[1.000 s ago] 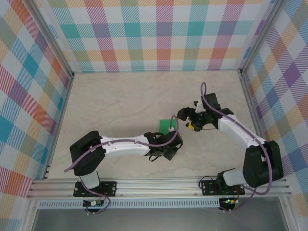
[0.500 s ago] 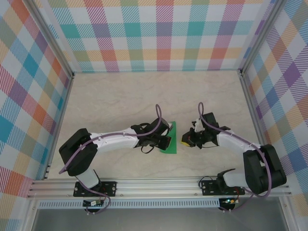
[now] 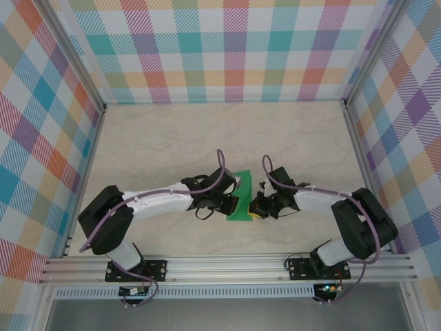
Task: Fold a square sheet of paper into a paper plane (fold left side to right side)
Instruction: Fold the triangle a second time at the center of the table.
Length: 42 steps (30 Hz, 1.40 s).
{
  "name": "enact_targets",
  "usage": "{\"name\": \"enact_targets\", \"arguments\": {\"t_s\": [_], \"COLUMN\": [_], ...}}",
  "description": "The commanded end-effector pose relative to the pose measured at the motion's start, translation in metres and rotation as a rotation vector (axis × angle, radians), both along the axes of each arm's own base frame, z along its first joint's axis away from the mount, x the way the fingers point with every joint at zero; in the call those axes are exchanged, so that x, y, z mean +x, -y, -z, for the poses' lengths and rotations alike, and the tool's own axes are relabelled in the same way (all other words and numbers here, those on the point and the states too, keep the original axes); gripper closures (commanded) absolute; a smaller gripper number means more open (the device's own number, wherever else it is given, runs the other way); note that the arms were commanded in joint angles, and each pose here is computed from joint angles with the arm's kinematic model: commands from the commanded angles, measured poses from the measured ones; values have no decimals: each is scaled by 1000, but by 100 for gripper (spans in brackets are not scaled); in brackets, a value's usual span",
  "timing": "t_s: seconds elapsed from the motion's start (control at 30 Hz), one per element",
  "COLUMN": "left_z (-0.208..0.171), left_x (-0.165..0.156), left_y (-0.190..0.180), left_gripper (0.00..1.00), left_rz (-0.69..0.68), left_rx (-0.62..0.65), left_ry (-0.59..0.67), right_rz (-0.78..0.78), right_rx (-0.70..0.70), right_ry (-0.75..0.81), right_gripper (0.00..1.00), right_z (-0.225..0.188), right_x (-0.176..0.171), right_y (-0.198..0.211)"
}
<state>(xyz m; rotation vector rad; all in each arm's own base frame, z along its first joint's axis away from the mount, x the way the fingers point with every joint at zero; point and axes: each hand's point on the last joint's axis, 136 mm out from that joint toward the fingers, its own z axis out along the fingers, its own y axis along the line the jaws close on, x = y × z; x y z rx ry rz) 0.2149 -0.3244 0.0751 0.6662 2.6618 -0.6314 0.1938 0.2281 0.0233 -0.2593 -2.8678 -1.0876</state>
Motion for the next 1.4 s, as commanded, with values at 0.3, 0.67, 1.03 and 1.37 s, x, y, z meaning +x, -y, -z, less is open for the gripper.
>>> {"name": "enact_targets", "arguments": {"t_s": [0.3,0.67,1.03,1.37], "left_z": [4,14,21,30], "left_x": [6,19,31,37], "left_y": [-11,-16,-10,-6], "left_gripper": [100,100,100,100], "left_rz": [21,32,36,50], "left_rx": [41,95,84,104], "left_ry": [-9,0,-7,-14], "right_rz": [-14,-38,-48,-54], "right_rx": [-99,-171,-165,-169], "right_ry": [-7,-37,-29,-30], "right_gripper": [99,99,98,98], "right_z": [9,20,19,18], "right_x": [1,-5,-3,-4], "right_y": [6,14,12,12]}}
